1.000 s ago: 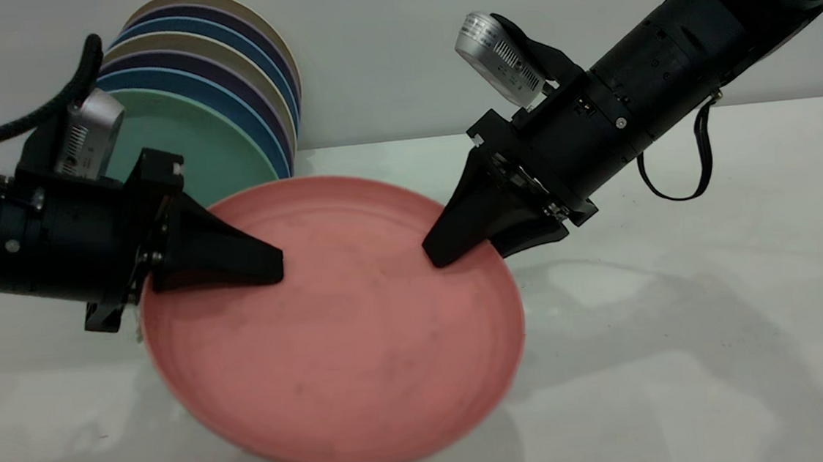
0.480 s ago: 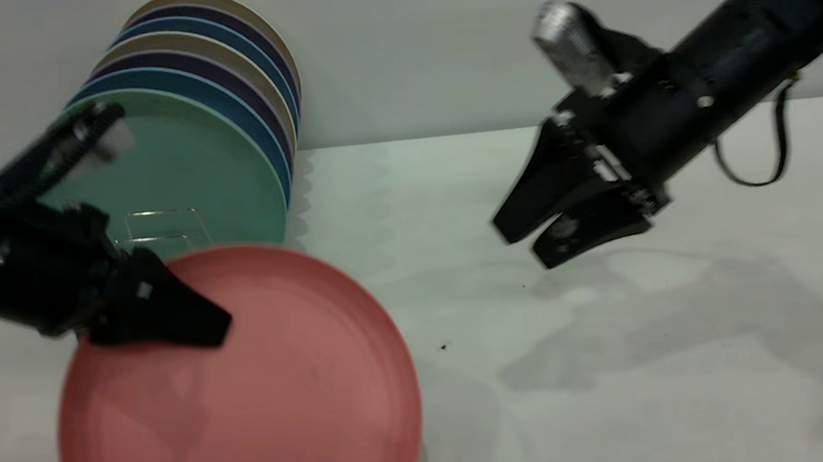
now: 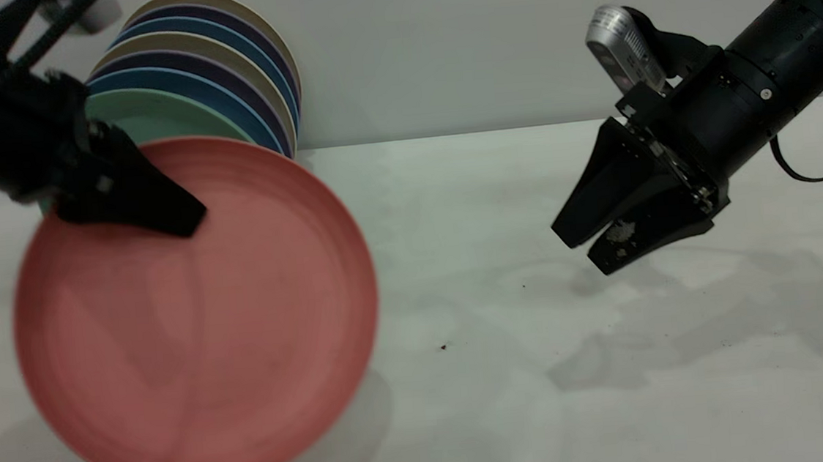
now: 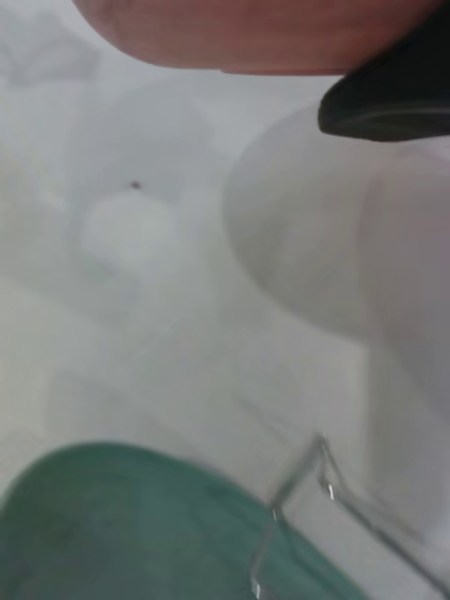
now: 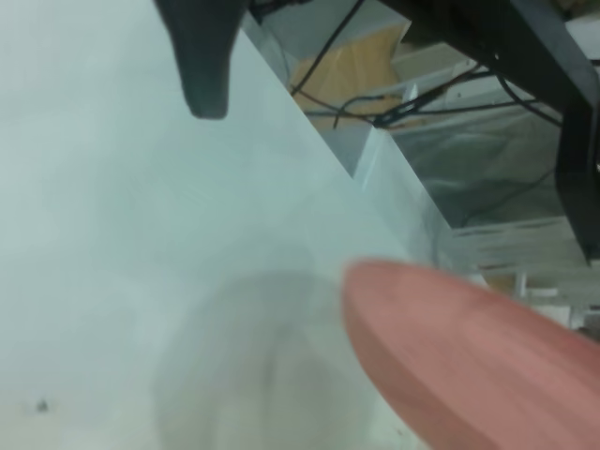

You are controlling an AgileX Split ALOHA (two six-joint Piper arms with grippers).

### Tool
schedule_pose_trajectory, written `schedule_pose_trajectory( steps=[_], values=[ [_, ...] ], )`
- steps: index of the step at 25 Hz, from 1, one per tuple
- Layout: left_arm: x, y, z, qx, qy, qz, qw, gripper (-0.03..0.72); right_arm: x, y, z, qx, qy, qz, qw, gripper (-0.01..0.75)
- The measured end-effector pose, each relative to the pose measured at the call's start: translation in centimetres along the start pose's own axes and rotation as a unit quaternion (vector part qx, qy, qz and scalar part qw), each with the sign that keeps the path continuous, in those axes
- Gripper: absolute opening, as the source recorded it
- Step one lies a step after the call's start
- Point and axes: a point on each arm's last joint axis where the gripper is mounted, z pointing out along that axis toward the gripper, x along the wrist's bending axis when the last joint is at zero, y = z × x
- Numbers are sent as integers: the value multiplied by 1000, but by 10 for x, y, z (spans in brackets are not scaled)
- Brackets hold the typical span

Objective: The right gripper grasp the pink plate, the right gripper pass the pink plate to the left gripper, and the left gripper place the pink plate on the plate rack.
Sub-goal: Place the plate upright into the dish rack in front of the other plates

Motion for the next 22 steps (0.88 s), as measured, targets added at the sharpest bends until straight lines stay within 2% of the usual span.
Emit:
schedule_pose_trajectory(
  steps=[5,9,13,18,22],
  values=[
    [12,25,-21,46,14,76,996,119,-1,-1,0,6,-4,4,1000,573],
    [23,46,-39,64,45,158,984,119,-1,-1,-1,6,-4,5,1000,573],
    [29,63,-55,82,66,268,958,119,-2,-2,-1,9,-6,4,1000,573],
    [24,75,-70,94,27,382,919,119,-4,-4,-1,23,-18,9,1000,573],
    [26,81,-74,90,38,412,906,119,-5,-6,-1,30,-23,13,999,573]
  ],
)
